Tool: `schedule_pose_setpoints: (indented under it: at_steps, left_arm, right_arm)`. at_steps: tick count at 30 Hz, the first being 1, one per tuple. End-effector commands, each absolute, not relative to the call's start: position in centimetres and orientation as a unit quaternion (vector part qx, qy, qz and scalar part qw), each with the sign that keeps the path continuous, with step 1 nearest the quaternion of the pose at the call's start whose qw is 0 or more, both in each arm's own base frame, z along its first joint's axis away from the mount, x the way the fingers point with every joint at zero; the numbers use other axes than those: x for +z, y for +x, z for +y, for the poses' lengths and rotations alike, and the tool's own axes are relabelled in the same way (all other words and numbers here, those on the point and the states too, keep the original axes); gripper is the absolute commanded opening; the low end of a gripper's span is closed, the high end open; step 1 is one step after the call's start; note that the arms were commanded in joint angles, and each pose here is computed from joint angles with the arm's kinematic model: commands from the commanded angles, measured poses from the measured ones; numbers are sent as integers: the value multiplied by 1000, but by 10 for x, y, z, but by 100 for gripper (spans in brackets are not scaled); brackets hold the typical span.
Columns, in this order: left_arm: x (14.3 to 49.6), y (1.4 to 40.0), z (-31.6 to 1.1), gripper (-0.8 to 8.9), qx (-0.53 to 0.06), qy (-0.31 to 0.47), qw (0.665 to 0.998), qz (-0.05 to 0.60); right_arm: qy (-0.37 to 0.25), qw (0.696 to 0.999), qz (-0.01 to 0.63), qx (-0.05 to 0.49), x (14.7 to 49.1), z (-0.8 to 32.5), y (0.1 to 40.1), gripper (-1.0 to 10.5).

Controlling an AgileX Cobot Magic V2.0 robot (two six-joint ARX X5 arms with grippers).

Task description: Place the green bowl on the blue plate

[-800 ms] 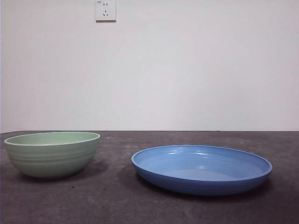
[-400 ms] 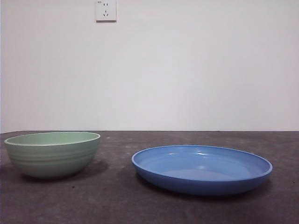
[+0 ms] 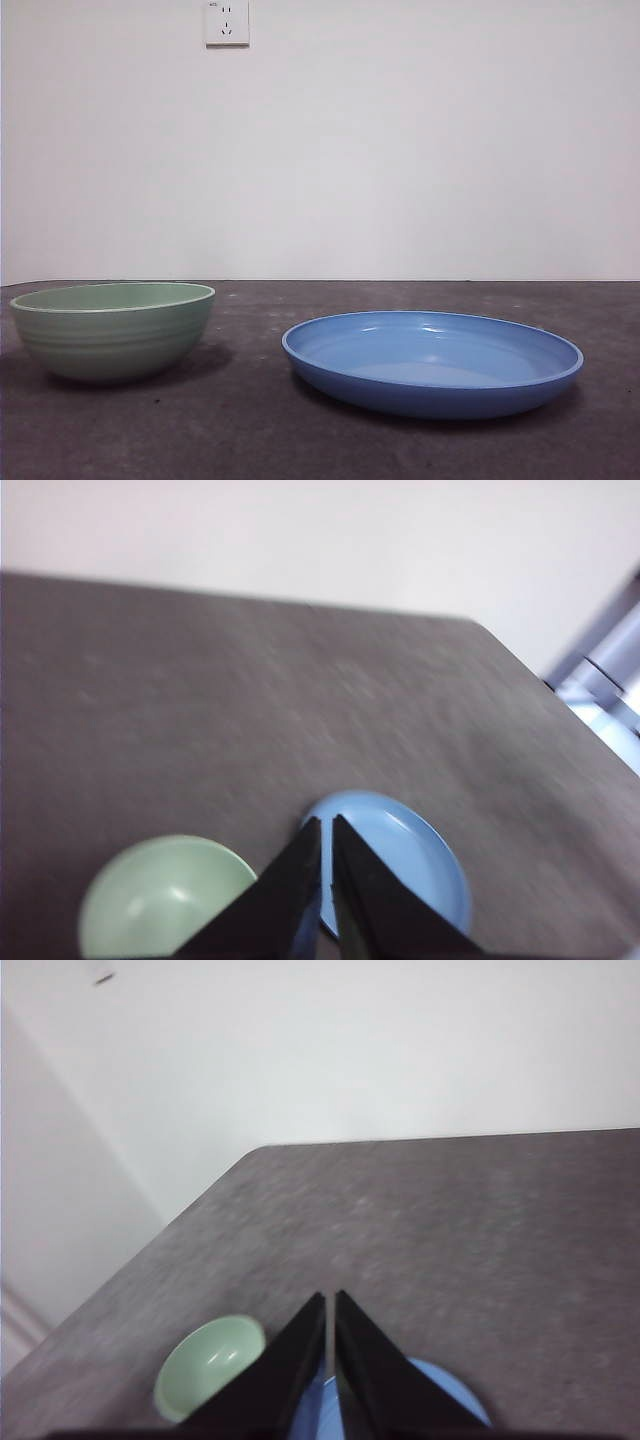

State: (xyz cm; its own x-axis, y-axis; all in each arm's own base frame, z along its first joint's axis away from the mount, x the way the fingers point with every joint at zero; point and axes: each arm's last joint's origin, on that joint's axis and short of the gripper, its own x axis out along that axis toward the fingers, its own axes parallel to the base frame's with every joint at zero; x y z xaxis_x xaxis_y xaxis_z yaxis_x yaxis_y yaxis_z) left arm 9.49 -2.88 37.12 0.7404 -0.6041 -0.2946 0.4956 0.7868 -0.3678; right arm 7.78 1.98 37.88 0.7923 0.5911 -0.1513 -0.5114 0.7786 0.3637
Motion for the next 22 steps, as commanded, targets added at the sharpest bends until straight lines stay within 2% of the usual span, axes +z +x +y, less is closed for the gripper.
schedule_pose_setpoints:
  at_steps: [1, 6, 11, 22]
  left_arm:
    - [381, 95, -31, 18, -327, -122, 914, 209]
    - [378, 97, -35, 19, -343, -121, 899, 243]
    - [375, 96, -35, 29, -345, -116, 895, 258]
    - [374, 96, -35, 53, -348, -104, 895, 261]
  right_arm:
    - [118, 925, 135, 335, 389, 25, 77, 12]
    - [92, 902, 180, 382, 388, 35, 80, 13]
    - [88, 886, 237, 388, 379, 38, 82, 13]
    - [89, 884, 248, 386, 376, 37, 81, 14]
